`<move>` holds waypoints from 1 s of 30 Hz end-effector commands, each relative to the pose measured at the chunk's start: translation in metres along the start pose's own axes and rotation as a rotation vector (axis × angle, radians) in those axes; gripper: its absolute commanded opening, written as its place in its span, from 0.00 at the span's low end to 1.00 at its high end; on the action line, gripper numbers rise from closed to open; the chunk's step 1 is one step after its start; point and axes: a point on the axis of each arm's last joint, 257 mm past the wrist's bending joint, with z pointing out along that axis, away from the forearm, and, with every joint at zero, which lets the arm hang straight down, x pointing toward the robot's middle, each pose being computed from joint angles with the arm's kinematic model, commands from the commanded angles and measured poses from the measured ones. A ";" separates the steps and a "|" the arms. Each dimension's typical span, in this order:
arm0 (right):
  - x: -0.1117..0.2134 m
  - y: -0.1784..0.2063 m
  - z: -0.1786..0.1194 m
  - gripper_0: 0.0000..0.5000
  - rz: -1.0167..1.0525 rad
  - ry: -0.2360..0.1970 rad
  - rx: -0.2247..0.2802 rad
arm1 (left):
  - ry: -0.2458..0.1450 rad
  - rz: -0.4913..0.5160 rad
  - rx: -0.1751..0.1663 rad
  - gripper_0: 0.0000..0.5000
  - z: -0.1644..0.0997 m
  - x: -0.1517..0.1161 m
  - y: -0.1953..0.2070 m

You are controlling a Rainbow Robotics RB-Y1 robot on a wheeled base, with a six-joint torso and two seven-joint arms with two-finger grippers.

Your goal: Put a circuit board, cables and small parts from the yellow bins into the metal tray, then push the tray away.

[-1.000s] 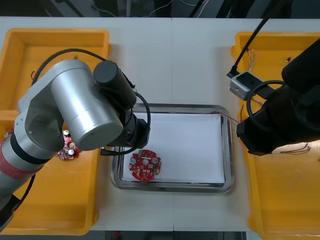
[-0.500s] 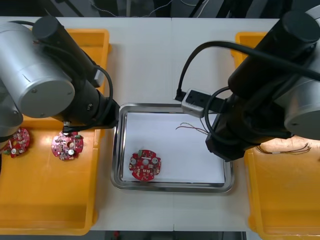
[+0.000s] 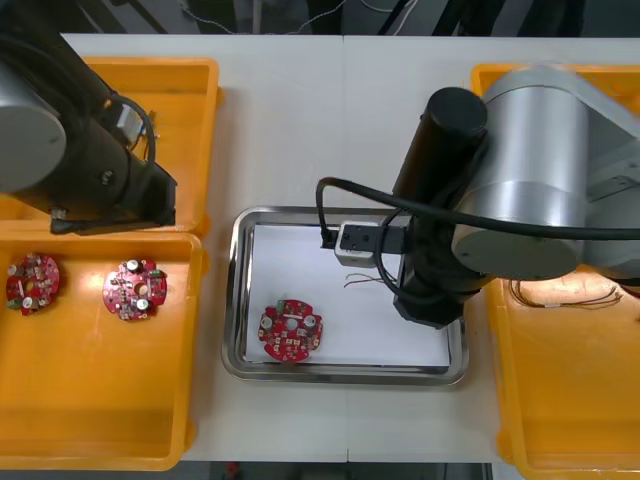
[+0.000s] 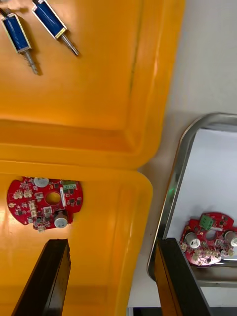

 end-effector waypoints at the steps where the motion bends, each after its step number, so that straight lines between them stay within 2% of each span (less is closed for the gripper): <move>1: -0.014 0.003 0.009 0.00 -0.057 0.002 0.037 | -0.050 0.072 -0.023 1.00 -0.020 -0.035 0.031; 6: -0.008 0.013 0.028 0.00 -0.052 0.027 0.020 | -0.055 0.083 -0.059 1.00 -0.019 -0.051 0.055; 16: 0.002 0.030 0.065 0.00 0.011 0.049 -0.073 | -0.040 0.142 -0.119 1.00 -0.017 -0.073 0.099; 21: 0.000 0.036 0.074 0.00 0.023 0.035 -0.075 | -0.060 0.176 -0.147 1.00 -0.015 -0.095 0.113; 25: -0.003 0.040 0.081 0.00 0.036 0.022 -0.064 | -0.098 0.189 -0.149 1.00 -0.013 -0.116 0.120; 30: -0.008 0.043 0.091 0.00 0.056 -0.007 -0.049 | -0.142 0.203 -0.123 1.00 -0.003 -0.136 0.124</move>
